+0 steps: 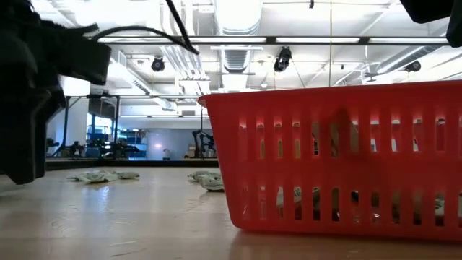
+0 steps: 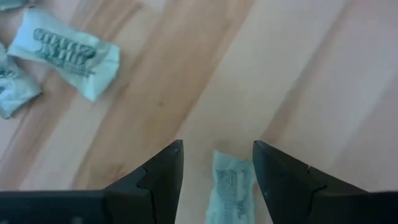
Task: Pick and place Stevia / Truvia into bins
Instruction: Put the stevia packet into the bin
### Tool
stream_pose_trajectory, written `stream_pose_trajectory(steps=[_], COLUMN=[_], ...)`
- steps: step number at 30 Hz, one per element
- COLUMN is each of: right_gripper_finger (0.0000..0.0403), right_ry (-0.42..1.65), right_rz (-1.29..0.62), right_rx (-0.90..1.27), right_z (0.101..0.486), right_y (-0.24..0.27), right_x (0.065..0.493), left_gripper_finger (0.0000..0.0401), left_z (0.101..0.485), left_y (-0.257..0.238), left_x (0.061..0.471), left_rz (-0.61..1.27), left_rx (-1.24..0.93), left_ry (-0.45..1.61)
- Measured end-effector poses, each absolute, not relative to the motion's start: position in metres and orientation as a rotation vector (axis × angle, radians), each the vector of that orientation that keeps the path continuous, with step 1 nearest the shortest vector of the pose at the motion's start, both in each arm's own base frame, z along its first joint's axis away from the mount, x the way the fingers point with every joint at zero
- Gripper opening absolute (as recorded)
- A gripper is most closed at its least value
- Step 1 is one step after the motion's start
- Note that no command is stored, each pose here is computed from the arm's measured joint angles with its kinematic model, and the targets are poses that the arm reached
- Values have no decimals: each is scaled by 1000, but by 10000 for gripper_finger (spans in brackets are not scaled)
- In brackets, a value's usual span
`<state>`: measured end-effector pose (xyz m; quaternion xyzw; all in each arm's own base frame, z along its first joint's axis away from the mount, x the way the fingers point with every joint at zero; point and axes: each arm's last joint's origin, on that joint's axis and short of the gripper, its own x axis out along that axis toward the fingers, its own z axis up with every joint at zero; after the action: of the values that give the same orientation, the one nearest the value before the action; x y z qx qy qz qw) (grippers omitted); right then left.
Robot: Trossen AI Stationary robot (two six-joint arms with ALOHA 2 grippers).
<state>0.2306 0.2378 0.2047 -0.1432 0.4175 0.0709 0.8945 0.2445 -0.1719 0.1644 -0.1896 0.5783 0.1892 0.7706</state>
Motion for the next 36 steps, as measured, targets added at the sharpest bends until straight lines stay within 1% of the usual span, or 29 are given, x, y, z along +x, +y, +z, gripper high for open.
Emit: stream_pose_trajectory(steps=[6, 12, 18, 30, 36], right_gripper_finger=[102, 97, 91, 100, 92], right_ry=[865, 865, 864, 863, 863], right_rz=[145, 142, 142, 142, 141], right_rx=[-296, -289, -288, -288, -288], right_z=[205, 205, 205, 204, 204], right_y=[237, 237, 237, 237, 237], right_x=[231, 231, 231, 231, 231], left_gripper_finger=[176, 176, 176, 176, 176], left_z=[177, 179, 172, 158, 152], left_y=[-175, -178, -182, -177, -176], left_x=[248, 242, 234, 228, 227], left_rz=[303, 243, 250, 278, 263], left_rx=[-337, -376, -370, -338, -351], left_ry=[1241, 1301, 1332, 1333, 1327])
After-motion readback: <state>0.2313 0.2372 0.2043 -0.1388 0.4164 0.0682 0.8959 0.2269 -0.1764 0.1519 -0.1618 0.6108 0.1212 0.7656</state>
